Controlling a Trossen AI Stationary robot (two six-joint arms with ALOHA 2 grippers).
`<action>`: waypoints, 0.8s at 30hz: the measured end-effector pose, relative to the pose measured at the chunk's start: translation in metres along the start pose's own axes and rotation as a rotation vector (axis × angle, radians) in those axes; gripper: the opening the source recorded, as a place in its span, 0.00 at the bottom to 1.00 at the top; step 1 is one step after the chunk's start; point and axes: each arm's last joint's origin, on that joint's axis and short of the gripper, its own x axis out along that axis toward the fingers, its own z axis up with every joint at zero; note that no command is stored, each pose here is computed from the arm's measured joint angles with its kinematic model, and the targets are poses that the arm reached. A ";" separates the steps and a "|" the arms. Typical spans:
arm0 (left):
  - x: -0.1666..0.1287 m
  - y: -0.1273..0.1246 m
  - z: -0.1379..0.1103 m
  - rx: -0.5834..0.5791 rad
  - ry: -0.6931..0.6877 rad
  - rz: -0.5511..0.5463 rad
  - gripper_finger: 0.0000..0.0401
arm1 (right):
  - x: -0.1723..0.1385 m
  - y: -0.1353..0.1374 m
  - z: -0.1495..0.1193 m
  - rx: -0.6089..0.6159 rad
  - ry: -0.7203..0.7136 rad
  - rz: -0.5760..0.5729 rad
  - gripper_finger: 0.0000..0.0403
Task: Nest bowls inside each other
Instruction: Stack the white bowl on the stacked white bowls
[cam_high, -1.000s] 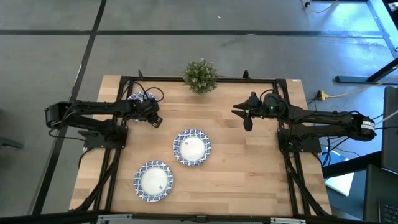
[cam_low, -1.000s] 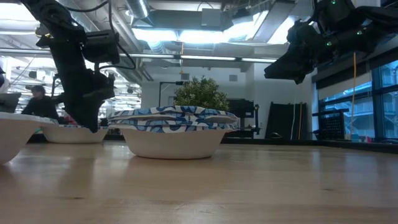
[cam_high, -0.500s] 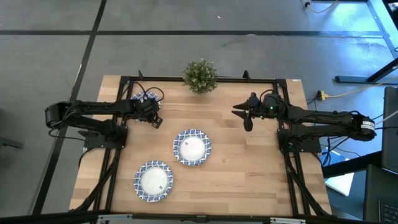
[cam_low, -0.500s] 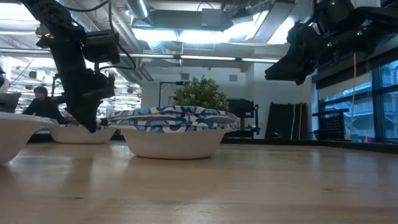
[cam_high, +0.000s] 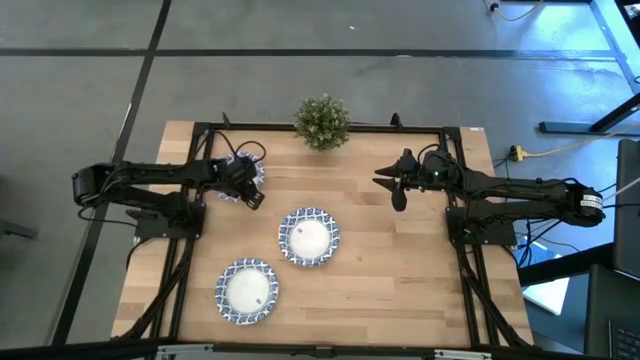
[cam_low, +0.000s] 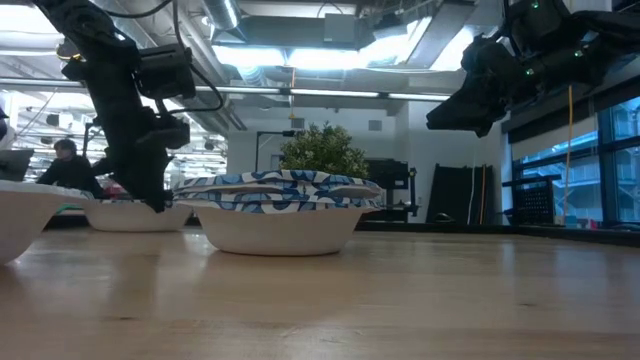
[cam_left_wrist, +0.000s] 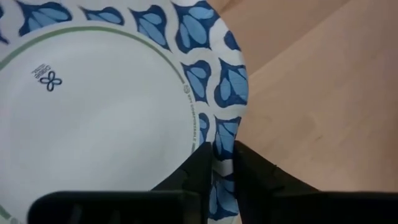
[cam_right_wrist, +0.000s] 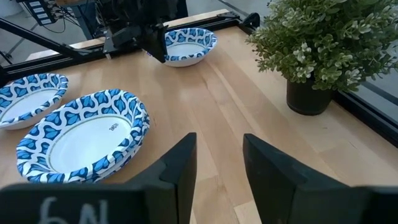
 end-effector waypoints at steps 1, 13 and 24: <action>0.000 0.000 0.000 0.002 0.000 0.000 0.12 | 0.000 0.000 0.000 0.000 0.000 0.000 0.33; 0.000 0.000 0.001 0.000 -0.009 0.005 0.07 | 0.000 0.000 0.000 0.005 0.000 0.000 0.33; -0.002 -0.008 0.014 0.032 -0.141 -0.092 0.04 | 0.000 0.000 0.000 0.005 0.002 0.000 0.33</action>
